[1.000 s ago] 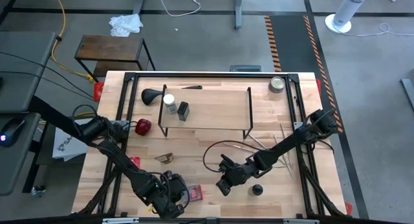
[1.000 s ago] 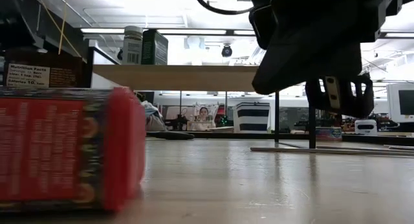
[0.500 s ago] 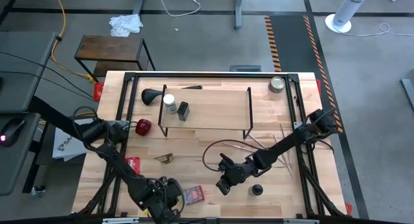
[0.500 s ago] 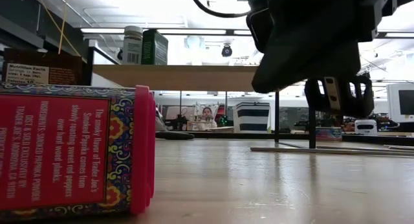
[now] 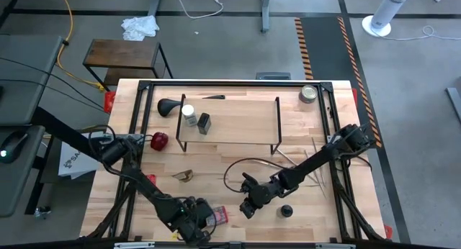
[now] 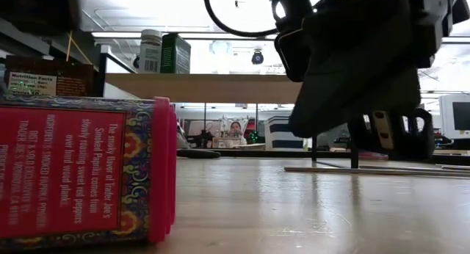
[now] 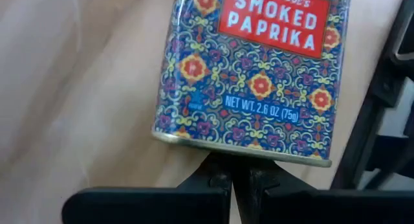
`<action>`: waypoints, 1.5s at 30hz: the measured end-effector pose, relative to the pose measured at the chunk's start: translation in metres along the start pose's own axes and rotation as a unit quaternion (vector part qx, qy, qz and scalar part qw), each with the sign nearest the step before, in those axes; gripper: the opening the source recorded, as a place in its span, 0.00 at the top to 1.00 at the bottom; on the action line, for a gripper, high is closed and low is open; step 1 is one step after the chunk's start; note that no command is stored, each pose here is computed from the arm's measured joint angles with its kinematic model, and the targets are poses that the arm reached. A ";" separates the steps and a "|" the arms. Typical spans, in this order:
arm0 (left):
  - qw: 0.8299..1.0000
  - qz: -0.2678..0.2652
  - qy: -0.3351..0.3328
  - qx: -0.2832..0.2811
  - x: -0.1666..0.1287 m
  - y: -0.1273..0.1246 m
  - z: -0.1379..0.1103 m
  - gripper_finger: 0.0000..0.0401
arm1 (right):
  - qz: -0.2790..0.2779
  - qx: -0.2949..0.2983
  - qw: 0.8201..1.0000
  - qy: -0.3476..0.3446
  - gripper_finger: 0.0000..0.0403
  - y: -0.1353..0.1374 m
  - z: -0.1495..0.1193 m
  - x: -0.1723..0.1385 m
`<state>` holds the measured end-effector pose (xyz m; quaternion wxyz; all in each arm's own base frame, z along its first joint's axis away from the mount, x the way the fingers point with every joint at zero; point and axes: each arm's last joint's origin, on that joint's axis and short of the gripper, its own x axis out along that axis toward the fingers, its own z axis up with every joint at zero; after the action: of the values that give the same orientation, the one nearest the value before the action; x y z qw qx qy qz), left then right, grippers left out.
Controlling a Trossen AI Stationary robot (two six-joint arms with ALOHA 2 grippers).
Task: Shelf spices
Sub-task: Put the red seasoning can on the shelf
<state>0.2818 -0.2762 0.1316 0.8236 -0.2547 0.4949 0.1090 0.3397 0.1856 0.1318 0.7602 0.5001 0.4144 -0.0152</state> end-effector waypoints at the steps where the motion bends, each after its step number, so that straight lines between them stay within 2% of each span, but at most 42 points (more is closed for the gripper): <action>1: 1.000 0.002 -0.001 0.000 0.002 0.001 0.003 1.00 | 0.000 0.000 1.000 0.000 1.00 0.000 0.000 0.000; 7: 0.999 0.017 -0.015 0.026 0.012 0.010 0.028 1.00 | -0.019 -0.001 1.000 0.006 1.00 -0.004 -0.001 0.000; 12: 0.998 0.033 -0.034 0.046 0.019 0.021 0.053 1.00 | -0.038 0.005 0.999 -0.016 1.00 -0.007 0.001 0.000; 18: 0.997 0.026 -0.027 0.063 0.024 0.029 0.072 1.00 | -0.062 0.013 0.998 -0.021 1.00 -0.012 0.002 0.000; 23: 0.996 0.007 0.004 0.085 0.019 0.029 0.074 1.00 | -0.060 0.015 0.998 -0.020 1.00 -0.011 -0.001 0.000; 29: 0.992 0.051 -0.035 0.106 -0.007 0.030 0.074 1.00 | -0.060 0.015 0.998 -0.019 1.00 -0.011 -0.001 0.000; 31: 0.992 0.047 -0.044 0.111 -0.010 0.029 0.076 1.00 | -0.060 0.015 0.998 -0.017 1.00 -0.011 -0.001 0.000; 36: 0.992 0.022 -0.045 0.112 -0.008 0.025 0.078 1.00 | -0.060 0.017 0.998 -0.017 1.00 -0.011 -0.001 0.000; 45: 0.992 0.037 -0.034 0.117 0.006 0.028 0.073 1.00 | -0.041 0.017 0.999 -0.019 1.00 -0.007 0.000 0.000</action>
<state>0.3279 -0.2143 0.1452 0.8595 -0.1343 0.4850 0.0898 0.3364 0.1822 0.1263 0.7582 0.4952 0.4194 -0.0628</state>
